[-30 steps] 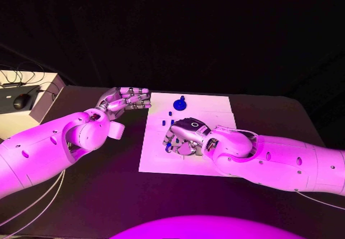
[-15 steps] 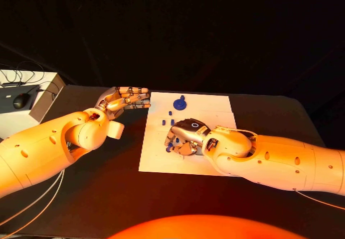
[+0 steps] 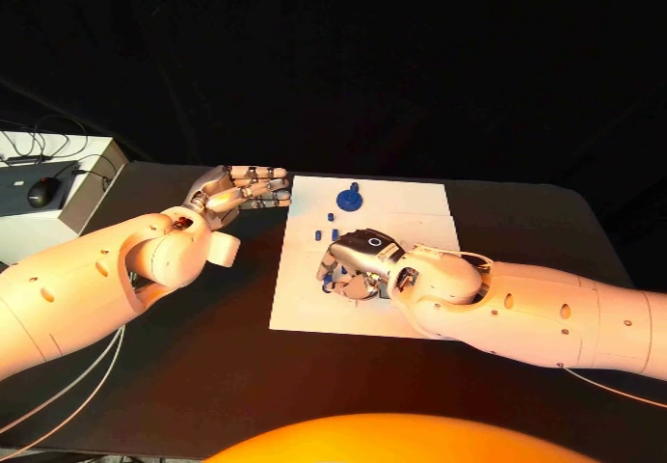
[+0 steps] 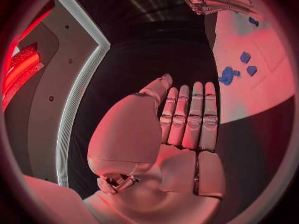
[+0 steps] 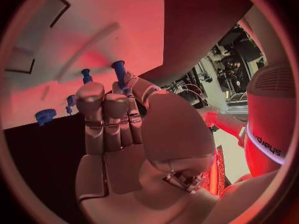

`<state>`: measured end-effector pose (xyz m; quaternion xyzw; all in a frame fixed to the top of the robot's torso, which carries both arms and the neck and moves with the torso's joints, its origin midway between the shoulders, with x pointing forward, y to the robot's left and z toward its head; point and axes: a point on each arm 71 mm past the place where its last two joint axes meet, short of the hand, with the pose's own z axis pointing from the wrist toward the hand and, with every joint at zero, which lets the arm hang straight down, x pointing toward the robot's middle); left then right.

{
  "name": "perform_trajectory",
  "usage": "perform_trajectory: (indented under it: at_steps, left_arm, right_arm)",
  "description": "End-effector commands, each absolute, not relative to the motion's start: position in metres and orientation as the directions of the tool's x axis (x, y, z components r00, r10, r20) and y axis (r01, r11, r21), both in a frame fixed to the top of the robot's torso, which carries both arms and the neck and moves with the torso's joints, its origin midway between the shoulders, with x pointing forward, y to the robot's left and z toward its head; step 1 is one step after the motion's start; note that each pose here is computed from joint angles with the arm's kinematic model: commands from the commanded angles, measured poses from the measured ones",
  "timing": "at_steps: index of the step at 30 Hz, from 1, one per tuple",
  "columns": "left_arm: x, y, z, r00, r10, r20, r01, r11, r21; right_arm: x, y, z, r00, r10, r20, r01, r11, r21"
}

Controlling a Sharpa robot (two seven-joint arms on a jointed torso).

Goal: Assemble the parts on the task board

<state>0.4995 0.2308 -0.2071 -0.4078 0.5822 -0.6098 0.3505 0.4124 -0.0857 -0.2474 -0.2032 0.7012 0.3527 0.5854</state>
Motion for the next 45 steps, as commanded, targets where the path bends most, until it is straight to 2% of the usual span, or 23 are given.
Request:
perform_trajectory:
  at_steps: [1, 10, 17, 22, 28, 34, 40, 45]
  left_arm:
    - [0.499, 0.229, -0.206, -0.434, -0.896, 0.099, -0.043, -0.089, -0.995]
    - [0.499, 0.229, -0.206, -0.433, -0.896, 0.099, -0.045, -0.088, -0.995]
    - [0.499, 0.23, -0.206, -0.432, -0.896, 0.098, -0.046, -0.087, -0.995]
    - [0.499, 0.23, -0.207, -0.433, -0.896, 0.098, -0.048, -0.086, -0.995]
    - [0.499, 0.23, -0.207, -0.434, -0.895, 0.1, -0.049, -0.087, -0.995]
    - [0.499, 0.23, -0.208, -0.433, -0.896, 0.102, -0.049, -0.089, -0.995]
    - [0.497, 0.231, -0.21, -0.431, -0.896, 0.105, -0.054, -0.091, -0.994]
    - [0.496, 0.231, -0.214, -0.43, -0.896, 0.109, -0.061, -0.091, -0.994]
  right_arm:
    - [0.409, -0.086, -0.256, -0.259, 0.099, -0.961, -0.699, 0.668, 0.257]
    - [0.407, -0.089, -0.25, -0.248, 0.184, -0.951, -0.7, 0.644, 0.307]
    - [0.408, -0.102, -0.244, -0.209, 0.248, -0.946, -0.679, 0.659, 0.323]
    - [0.407, -0.115, -0.234, -0.197, 0.331, -0.923, -0.652, 0.659, 0.375]
    - [0.418, -0.152, -0.214, -0.26, 0.48, -0.838, -0.516, 0.664, 0.541]
    - [0.434, -0.198, -0.201, -0.354, 0.538, -0.765, -0.316, 0.701, 0.639]
    - [0.44, -0.242, -0.206, -0.457, 0.509, -0.729, -0.085, 0.791, 0.606]
    - [0.434, -0.266, -0.212, -0.51, 0.457, -0.729, 0.031, 0.857, 0.515]
